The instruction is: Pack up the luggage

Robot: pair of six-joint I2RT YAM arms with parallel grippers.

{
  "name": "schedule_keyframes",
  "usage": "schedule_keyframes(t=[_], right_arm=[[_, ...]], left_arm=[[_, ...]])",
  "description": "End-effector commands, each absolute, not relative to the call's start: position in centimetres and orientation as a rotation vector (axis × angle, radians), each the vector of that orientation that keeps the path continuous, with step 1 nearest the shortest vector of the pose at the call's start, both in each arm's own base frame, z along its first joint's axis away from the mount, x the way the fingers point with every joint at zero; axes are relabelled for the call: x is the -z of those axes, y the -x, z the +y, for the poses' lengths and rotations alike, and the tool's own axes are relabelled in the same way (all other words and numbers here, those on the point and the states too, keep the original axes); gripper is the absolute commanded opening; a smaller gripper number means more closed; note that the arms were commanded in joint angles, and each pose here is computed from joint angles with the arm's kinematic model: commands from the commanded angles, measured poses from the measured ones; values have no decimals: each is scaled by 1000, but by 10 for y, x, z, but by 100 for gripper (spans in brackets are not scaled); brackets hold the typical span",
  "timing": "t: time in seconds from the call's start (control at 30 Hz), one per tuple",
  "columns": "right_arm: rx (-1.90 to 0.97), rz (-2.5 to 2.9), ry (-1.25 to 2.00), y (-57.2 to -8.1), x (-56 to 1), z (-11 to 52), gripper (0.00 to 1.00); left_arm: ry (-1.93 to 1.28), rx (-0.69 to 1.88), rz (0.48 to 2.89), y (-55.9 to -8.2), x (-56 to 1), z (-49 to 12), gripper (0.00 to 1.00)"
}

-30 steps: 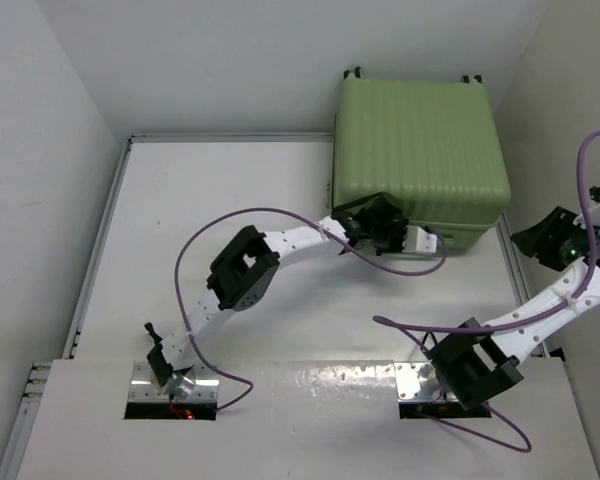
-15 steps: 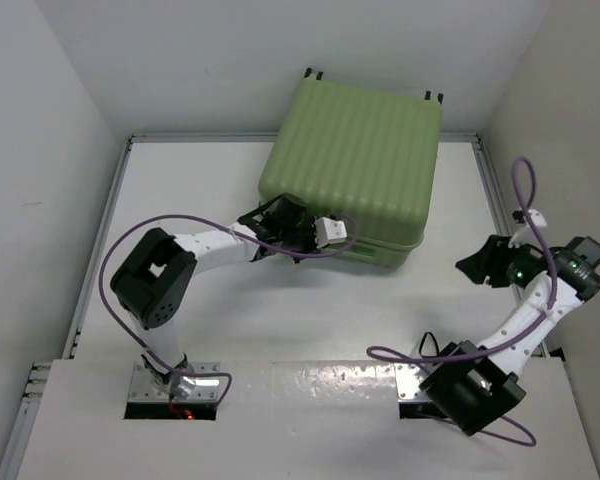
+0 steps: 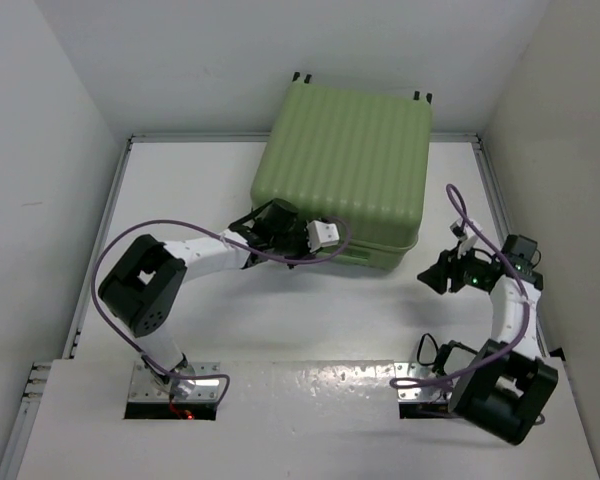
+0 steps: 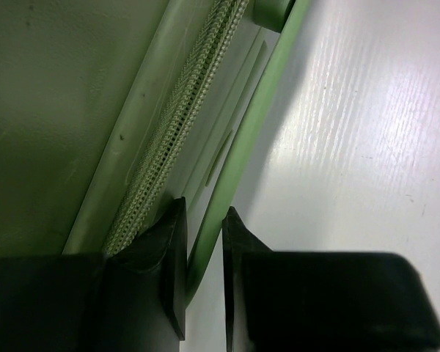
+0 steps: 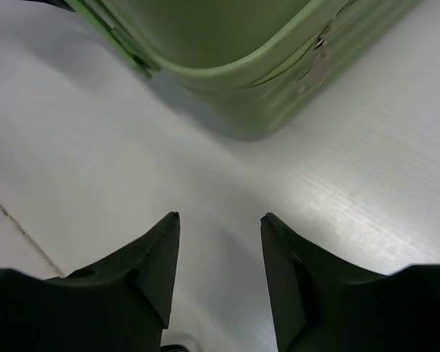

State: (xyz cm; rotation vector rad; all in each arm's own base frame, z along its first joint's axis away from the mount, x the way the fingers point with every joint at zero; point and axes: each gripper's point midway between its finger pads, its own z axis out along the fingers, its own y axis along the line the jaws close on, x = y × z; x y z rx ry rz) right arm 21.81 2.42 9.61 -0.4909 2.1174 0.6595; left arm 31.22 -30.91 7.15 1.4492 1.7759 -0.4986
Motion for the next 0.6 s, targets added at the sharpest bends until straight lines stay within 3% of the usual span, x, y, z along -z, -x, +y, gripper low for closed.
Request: schedule_keyframes(t=[0.0, 0.57], right_arm=[[-570, 1929, 638, -253, -112, 9, 47], [-489, 1577, 1003, -301, -117, 17, 41]], left_arm=[[-1346, 399, 2304, -272, -3, -224, 0], [-1412, 523, 2313, -269, 12, -226, 0]])
